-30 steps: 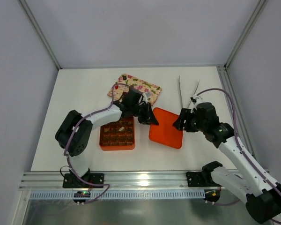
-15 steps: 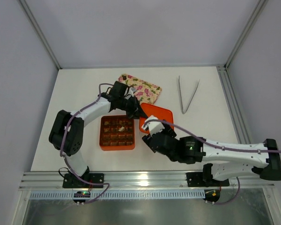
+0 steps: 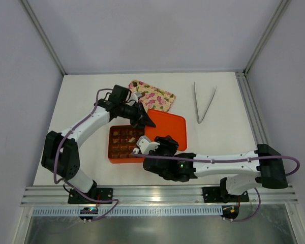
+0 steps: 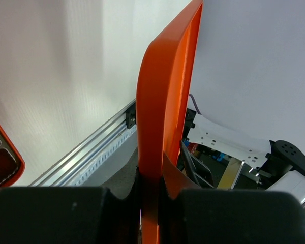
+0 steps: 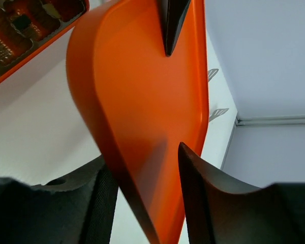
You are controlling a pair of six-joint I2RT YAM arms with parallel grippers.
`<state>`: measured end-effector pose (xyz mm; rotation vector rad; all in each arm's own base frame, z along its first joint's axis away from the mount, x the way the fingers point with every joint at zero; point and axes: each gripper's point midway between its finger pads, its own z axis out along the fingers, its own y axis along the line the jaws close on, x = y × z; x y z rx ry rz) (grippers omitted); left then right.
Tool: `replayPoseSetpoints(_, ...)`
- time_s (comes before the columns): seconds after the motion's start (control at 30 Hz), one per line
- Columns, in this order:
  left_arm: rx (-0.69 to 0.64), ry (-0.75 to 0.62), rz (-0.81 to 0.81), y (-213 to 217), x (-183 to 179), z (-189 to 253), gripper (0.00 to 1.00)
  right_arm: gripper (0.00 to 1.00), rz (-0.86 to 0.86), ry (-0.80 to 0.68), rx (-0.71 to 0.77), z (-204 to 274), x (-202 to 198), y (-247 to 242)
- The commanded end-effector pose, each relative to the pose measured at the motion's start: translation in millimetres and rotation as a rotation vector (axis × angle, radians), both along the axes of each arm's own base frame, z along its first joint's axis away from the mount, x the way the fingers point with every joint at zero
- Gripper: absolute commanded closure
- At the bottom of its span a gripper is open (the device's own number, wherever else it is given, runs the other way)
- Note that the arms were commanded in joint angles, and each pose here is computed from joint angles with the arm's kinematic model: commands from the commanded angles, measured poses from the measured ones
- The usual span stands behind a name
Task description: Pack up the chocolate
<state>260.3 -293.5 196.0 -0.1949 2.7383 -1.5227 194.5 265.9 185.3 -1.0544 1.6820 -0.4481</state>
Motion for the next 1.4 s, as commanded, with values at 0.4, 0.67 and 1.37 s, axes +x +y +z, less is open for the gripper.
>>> replayPoseSetpoints(0.4,0.005,-0.103,-0.017,20.8,-9.5,24.7,0.19,0.96,-0.057,-0.216,-0.079,43.7,20.1,-6.8)
replayPoseSetpoints(0.67,0.342,-0.258,0.266,104.7,48.0,4.2,0.01,0.96,-0.078,-0.182,-0.031,65.6,15.6,-17.2)
replayPoseSetpoints(1.37,0.755,-0.029,0.804,268.5,15.1,-96.4,0.52,0.96,0.279,0.863,1.146,116.6,27.9,28.0)
